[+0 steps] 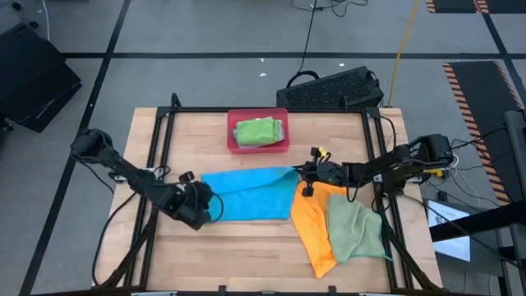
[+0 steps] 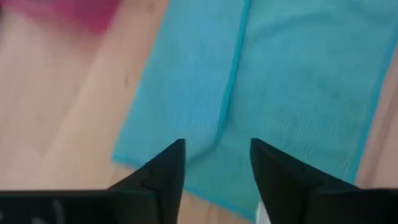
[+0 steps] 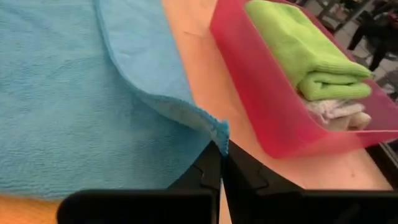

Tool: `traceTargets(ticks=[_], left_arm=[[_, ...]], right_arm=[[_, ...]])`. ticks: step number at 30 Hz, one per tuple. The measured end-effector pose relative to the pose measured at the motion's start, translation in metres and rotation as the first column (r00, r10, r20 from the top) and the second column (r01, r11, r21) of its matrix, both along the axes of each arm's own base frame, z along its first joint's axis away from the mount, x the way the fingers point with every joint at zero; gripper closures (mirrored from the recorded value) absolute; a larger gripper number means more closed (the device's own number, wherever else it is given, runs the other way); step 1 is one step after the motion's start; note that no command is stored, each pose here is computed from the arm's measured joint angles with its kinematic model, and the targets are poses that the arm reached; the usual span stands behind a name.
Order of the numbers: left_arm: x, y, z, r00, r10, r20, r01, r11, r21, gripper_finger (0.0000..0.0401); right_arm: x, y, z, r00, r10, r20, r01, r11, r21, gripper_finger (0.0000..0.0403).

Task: Fold microfiber towels
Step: Fold the blue towel

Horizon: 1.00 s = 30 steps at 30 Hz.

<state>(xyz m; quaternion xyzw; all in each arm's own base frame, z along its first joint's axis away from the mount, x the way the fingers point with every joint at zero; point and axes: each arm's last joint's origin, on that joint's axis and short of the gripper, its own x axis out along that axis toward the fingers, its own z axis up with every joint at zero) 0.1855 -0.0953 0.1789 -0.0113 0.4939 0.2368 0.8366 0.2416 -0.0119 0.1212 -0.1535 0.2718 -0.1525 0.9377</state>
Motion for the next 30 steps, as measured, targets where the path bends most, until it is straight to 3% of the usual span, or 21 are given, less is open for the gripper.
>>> traceTargets(ticks=[2, 6, 10, 17, 20, 25, 30], left_arm=[[0.001, -0.002, -0.004, 0.999, -0.035, 0.017, 0.034, 0.998, 0.061, 0.0239], [-0.002, 0.007, -0.024, 0.996, -0.049, -0.075, 0.057, 0.992, 0.116, 0.0268], [-0.010, 0.025, -0.041, 0.989, 0.009, -0.147, 0.014, 0.988, 0.154, 0.0282], [-0.016, 0.053, -0.055, 0.983, 0.113, -0.143, -0.067, 0.955, 0.289, 0.0283], [-0.018, 0.065, -0.062, 0.976, 0.144, -0.165, -0.090, 0.951, 0.295, 0.0283], [-0.017, 0.067, -0.053, 0.951, 0.115, -0.288, -0.052, 0.975, 0.218, 0.0283], [-0.011, 0.055, -0.039, 0.965, 0.008, -0.261, 0.028, 0.991, 0.134, 0.0284]], right_arm=[[0.000, 0.000, 0.000, 1.000, 0.025, 0.005, -0.025, 1.000, 0.016, 0.0401], [0.001, 0.001, 0.002, 0.999, 0.033, 0.023, -0.033, 0.999, 0.022, 0.0401], [0.001, 0.003, 0.001, 0.999, 0.039, 0.022, -0.040, 0.999, 0.023, 0.0401], [0.001, 0.003, 0.002, 0.999, 0.039, 0.023, -0.040, 0.999, 0.022, 0.0401], [0.001, 0.003, 0.001, 0.999, 0.040, 0.018, -0.040, 0.999, 0.021, 0.0401], [0.001, 0.003, 0.000, 0.999, 0.040, 0.004, -0.040, 0.999, 0.021, 0.0401], [0.000, 0.003, -0.001, 0.999, 0.040, -0.002, -0.040, 0.999, 0.023, 0.0401]])
